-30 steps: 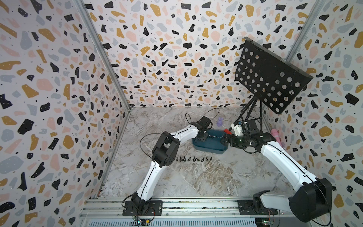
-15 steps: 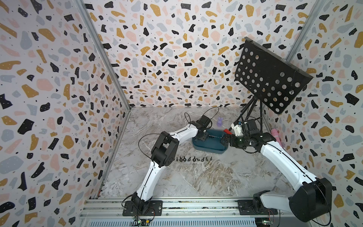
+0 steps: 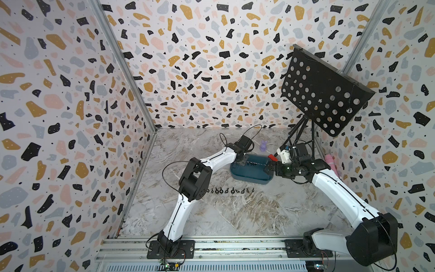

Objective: Take out the wing nut from the storage box
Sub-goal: Pick up the wing nut from the storage box.

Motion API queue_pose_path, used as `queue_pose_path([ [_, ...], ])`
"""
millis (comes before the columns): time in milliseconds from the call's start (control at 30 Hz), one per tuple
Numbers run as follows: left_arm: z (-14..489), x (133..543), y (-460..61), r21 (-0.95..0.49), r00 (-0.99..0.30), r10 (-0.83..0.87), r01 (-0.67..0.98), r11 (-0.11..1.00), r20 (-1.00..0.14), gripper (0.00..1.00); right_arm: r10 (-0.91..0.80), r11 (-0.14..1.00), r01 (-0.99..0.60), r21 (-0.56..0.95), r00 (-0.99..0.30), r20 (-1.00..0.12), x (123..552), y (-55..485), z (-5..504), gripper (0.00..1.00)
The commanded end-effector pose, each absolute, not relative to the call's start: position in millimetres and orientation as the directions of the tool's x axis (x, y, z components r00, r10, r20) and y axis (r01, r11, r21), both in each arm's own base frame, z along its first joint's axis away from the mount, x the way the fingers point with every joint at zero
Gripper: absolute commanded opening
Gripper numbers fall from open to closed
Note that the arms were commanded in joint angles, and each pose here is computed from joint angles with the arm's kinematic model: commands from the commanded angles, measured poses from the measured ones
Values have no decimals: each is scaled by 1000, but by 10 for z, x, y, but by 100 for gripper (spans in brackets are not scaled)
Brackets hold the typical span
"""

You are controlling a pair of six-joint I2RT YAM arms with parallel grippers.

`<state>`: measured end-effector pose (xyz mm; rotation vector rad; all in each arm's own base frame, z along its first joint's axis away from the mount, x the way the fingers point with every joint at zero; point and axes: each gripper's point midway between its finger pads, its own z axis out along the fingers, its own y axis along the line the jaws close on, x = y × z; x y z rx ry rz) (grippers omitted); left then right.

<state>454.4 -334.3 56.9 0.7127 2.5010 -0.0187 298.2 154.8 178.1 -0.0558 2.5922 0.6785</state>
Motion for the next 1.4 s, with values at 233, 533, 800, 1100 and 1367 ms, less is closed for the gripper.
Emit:
queue_pose_path([
  [233,386,4585,-3423,133,-707,521,528,839,-478,28,68,879,-150,453,-901,-429,2968,1537,1758,100],
  [533,281,4486,-3505,55,-732,503,541,839,-459,27,67,881,-148,449,-900,-430,2979,1529,1752,100],
  [800,370,4393,-3526,-7,-758,461,523,853,-461,24,71,879,-145,453,-902,-425,2981,1536,1749,100],
  [1100,409,4380,-3474,13,-756,467,520,854,-458,2,74,879,-144,455,-901,-427,2965,1532,1758,100],
  [1367,767,4385,-3497,-15,-744,429,507,862,-512,0,79,877,-142,459,-899,-430,2966,1534,1771,100],
])
